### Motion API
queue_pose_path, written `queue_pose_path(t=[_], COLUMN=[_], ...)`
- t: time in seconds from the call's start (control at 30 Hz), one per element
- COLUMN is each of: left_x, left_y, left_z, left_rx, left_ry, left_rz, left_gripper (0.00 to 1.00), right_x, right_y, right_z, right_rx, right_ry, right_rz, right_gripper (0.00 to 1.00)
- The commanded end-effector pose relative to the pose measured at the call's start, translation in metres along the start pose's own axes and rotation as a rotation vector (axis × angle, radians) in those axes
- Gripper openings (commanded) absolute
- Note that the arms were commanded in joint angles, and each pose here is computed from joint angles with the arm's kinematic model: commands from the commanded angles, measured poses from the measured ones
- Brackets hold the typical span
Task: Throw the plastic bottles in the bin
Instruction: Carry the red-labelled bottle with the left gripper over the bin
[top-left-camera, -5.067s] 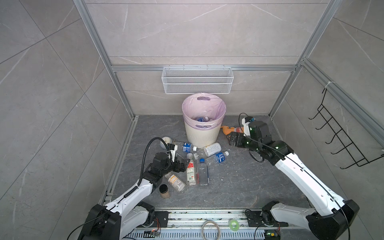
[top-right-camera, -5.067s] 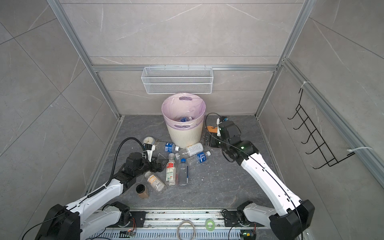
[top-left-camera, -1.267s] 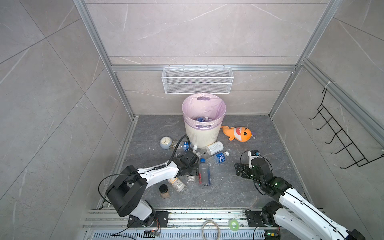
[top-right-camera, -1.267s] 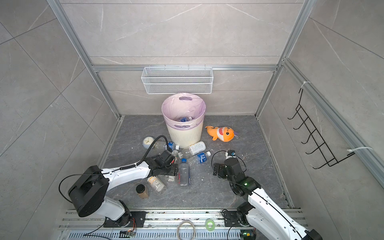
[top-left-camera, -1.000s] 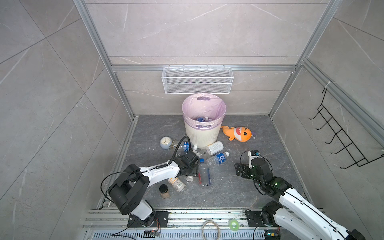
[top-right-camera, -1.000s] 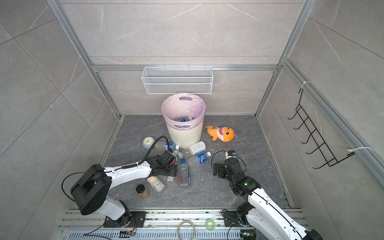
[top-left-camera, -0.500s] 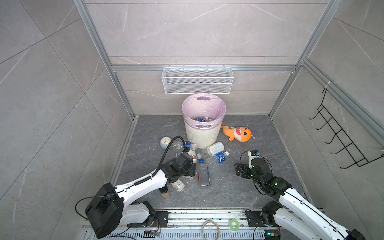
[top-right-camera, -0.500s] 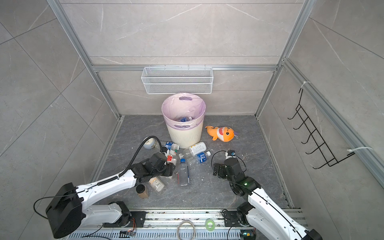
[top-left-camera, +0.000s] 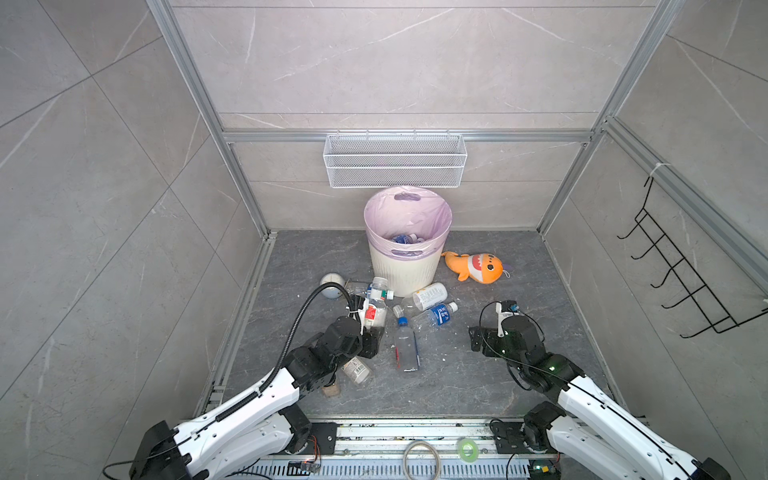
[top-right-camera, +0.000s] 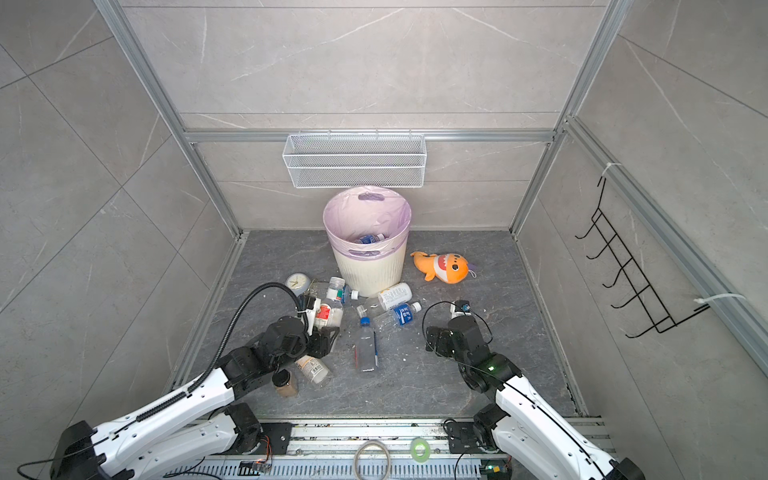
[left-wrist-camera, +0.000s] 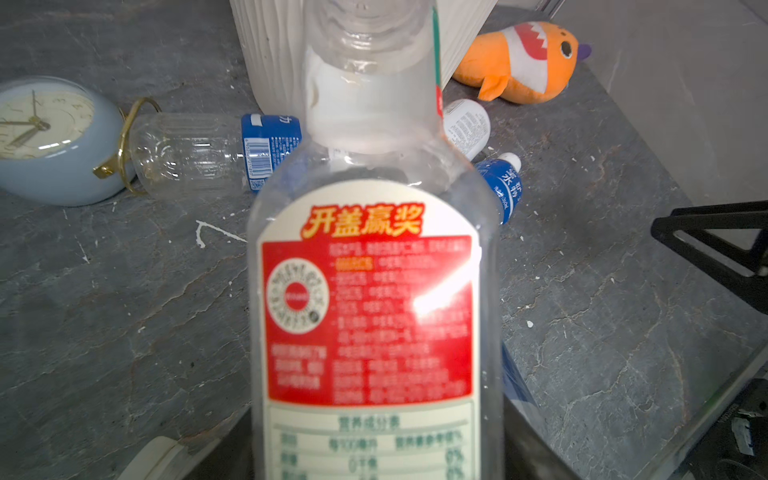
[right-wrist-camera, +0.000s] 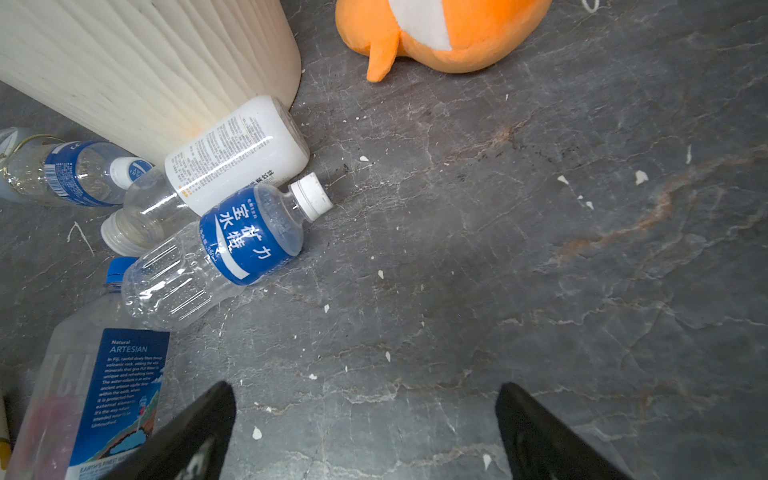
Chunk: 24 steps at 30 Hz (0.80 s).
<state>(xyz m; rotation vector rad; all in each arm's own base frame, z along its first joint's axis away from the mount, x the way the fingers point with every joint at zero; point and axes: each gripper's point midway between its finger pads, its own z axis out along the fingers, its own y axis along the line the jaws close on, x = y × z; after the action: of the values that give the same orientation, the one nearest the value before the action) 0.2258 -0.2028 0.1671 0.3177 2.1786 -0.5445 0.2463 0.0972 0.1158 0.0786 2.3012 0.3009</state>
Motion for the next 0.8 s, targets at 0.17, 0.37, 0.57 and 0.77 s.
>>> queue_pose_path(t=[0.17, 0.37, 0.57, 0.77], left_x=[-0.034, -0.062, -0.128, -0.228], left_y=[-0.010, -0.017, -0.042, -0.091], left_z=[-0.035, -0.058, -0.079, -0.076], left_rx=[0.072, 0.102, 0.107, 0.103], left_ry=[-0.185, -0.289, -0.401, -0.496], left_rz=[0.081, 0.112, 0.183, 0.329], left_gripper=[0.59, 0.60, 0.60, 0.58], right_x=[-0.006, -0.007, -0.006, -0.007], right_y=[0.001, 0.002, 0.002, 0.003], right_z=[-0.001, -0.002, -0.002, -0.003], right_rx=[-0.001, -0.003, -0.003, -0.009], right_ry=[-0.027, -0.030, -0.028, -0.030], right_rz=[0.017, 0.016, 0.014, 0.015], right_gripper=[1.00, 1.00, 1.00, 1.00])
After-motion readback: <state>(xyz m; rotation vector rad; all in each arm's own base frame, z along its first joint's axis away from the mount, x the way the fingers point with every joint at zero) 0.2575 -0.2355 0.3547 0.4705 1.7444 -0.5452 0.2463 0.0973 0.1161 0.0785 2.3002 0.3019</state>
